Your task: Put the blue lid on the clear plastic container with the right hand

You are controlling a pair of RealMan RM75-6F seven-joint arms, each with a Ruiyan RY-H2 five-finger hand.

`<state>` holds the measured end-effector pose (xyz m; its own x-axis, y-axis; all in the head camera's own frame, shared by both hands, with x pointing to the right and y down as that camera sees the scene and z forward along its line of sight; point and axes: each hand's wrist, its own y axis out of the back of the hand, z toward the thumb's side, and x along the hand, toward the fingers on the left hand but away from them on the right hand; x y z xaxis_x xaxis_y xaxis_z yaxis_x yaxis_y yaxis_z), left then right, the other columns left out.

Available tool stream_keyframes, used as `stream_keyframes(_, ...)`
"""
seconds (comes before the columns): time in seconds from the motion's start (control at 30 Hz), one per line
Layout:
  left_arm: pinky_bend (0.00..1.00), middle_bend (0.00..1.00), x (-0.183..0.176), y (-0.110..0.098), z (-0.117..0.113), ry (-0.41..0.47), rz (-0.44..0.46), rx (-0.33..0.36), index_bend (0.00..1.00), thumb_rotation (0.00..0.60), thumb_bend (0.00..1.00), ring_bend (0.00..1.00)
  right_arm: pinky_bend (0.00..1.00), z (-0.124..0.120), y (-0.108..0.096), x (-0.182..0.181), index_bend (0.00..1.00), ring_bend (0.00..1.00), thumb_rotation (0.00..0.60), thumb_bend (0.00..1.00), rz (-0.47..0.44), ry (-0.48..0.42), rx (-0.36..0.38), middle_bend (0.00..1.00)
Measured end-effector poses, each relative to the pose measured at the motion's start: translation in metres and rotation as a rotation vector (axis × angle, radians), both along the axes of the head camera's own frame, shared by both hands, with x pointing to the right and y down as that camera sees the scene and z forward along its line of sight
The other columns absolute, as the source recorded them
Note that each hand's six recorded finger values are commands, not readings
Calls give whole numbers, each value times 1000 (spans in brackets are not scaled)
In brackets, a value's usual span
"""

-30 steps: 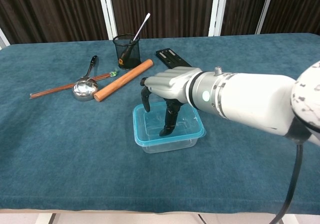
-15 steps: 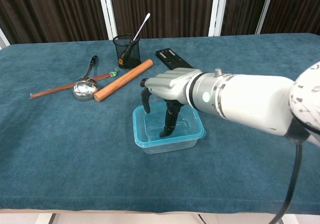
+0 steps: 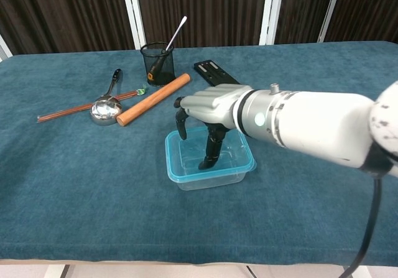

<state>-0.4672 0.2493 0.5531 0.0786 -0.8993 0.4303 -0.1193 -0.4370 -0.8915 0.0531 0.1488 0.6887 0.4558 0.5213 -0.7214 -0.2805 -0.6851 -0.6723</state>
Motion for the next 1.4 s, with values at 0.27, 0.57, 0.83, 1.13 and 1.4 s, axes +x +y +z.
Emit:
stream_keyframes(0.27,62,0,1,0,0,-3,5,4,0,600,424,0,20,-47,-23,19,403,0,600,182,48,-73,64,43)
stream_keyframes(0.57,62,0,0,0,-4,-3,-4,27,0,600,425,0,11,-99,-30,84,155,0,600,182,100,-99,200,21)
stream_keyframes(0.83,62,0,-3,0,-5,-19,-22,42,0,600,425,0,0,-116,19,221,27,0,600,182,277,-22,298,0)
stream_keyframes(1.13,62,0,4,2,0,-55,1,31,0,600,426,0,0,-122,71,352,38,0,600,182,499,53,436,0)
stream_keyframes(1.4,62,0,6,2,1,-61,0,28,0,600,426,0,0,-129,84,361,48,0,600,182,513,31,480,0)
